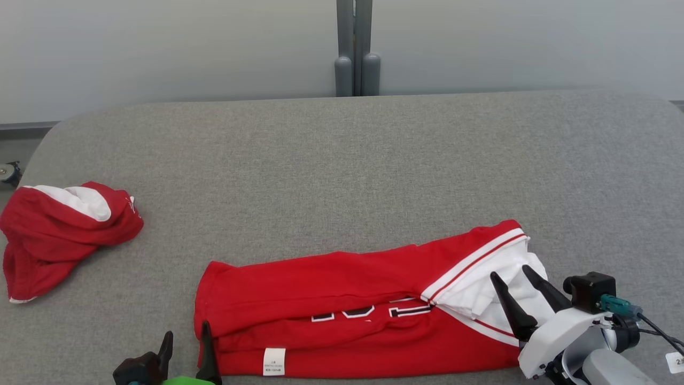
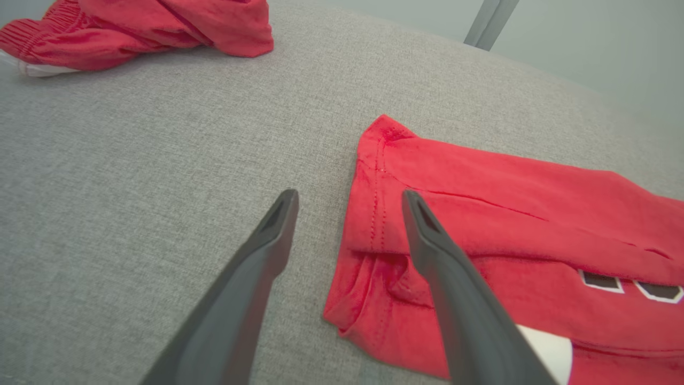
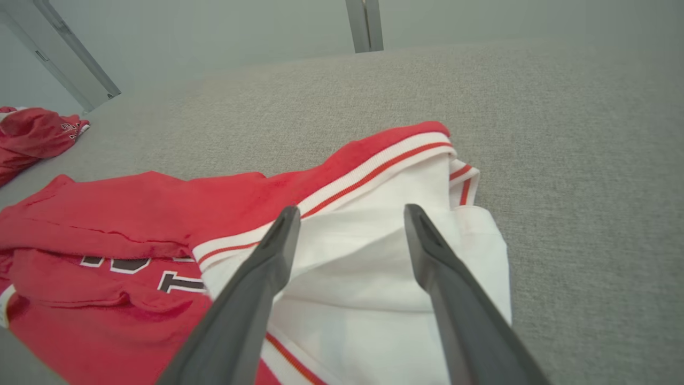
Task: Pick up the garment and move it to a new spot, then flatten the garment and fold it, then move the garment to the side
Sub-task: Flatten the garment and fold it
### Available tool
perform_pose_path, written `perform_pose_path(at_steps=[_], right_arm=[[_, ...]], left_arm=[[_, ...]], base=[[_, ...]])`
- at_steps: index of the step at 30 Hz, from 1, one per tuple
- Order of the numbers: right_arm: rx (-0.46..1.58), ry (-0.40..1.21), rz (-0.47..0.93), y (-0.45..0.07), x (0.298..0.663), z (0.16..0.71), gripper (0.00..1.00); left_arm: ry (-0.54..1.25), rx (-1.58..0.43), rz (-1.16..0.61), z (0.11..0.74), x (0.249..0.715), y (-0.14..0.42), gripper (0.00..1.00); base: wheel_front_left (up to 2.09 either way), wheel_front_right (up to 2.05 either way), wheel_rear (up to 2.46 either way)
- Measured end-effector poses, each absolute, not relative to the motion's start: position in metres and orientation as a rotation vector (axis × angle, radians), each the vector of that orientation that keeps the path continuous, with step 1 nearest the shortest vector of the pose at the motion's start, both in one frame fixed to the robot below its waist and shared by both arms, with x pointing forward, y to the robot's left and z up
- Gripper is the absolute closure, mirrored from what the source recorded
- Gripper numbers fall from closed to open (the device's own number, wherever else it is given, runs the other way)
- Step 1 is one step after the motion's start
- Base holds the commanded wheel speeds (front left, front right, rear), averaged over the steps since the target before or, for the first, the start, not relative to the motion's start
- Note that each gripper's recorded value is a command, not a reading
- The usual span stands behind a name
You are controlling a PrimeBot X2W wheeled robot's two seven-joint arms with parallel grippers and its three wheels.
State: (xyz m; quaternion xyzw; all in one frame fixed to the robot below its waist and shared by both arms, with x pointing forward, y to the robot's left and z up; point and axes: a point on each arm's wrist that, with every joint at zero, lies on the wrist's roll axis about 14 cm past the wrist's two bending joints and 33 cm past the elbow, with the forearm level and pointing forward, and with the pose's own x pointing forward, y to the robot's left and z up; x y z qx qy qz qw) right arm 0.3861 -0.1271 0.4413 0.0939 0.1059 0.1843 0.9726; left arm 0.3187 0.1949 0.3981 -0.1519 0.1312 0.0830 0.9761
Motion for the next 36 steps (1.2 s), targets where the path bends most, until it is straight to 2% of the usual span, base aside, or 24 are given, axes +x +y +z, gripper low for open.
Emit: perform_pose_path(at_steps=[9, 10, 11, 12, 13, 14, 26, 27, 28, 29, 36], right_arm=[[0.2, 0.295, 0.338, -0.131, 0.385, 0.416, 0.0], [0.201, 0.295, 0.337, -0.13, 0.386, 0.416, 0.07], [0.2, 0.296, 0.337, -0.13, 0.386, 0.415, 0.22], [0.197, 0.3, 0.337, -0.13, 0.386, 0.414, 0.56], [0.196, 0.301, 0.336, -0.13, 0.387, 0.414, 0.81], [0.195, 0.302, 0.335, -0.13, 0.387, 0.413, 1.0], [0.263, 0.294, 0.238, -0.15, 0.367, 0.41, 1.0], [0.273, 0.297, 0.234, -0.15, 0.362, 0.408, 0.75], [0.28, 0.305, 0.236, -0.147, 0.356, 0.405, 0.58], [0.287, 0.317, 0.233, -0.147, 0.349, 0.402, 0.0], [0.323, 0.269, 0.115, -0.177, 0.336, 0.407, 0.0]], left_arm=[[0.288, -0.314, 0.171, 0.391, 0.318, 0.194, 0.0], [0.292, -0.314, 0.169, 0.391, 0.318, 0.193, 0.0], [0.294, -0.314, 0.167, 0.39, 0.319, 0.192, 0.0], [0.295, -0.313, 0.165, 0.39, 0.319, 0.192, 0.0], [0.295, -0.313, 0.162, 0.39, 0.319, 0.191, 0.0], [0.294, -0.313, 0.159, 0.39, 0.32, 0.19, 0.0], [0.28, -0.315, 0.135, 0.395, 0.324, 0.185, 0.0], [0.28, -0.315, 0.13, 0.395, 0.324, 0.184, 0.0], [0.279, -0.315, 0.124, 0.395, 0.325, 0.182, 0.0], [0.28, -0.314, 0.119, 0.395, 0.326, 0.181, 0.0], [0.284, -0.316, 0.093, 0.395, 0.331, 0.173, 0.0]], base=[[0.0, 0.0, 0.0], [0.0, 0.0, 0.0], [0.0, 0.0, 0.0], [0.0, 0.0, 0.0], [0.0, 0.0, 0.0], [0.0, 0.0, 0.0], [0.0, 0.0, 0.0], [0.0, 0.0, 0.0], [0.0, 0.0, 0.0], [0.0, 0.0, 0.0], [0.0, 0.0, 0.0]])
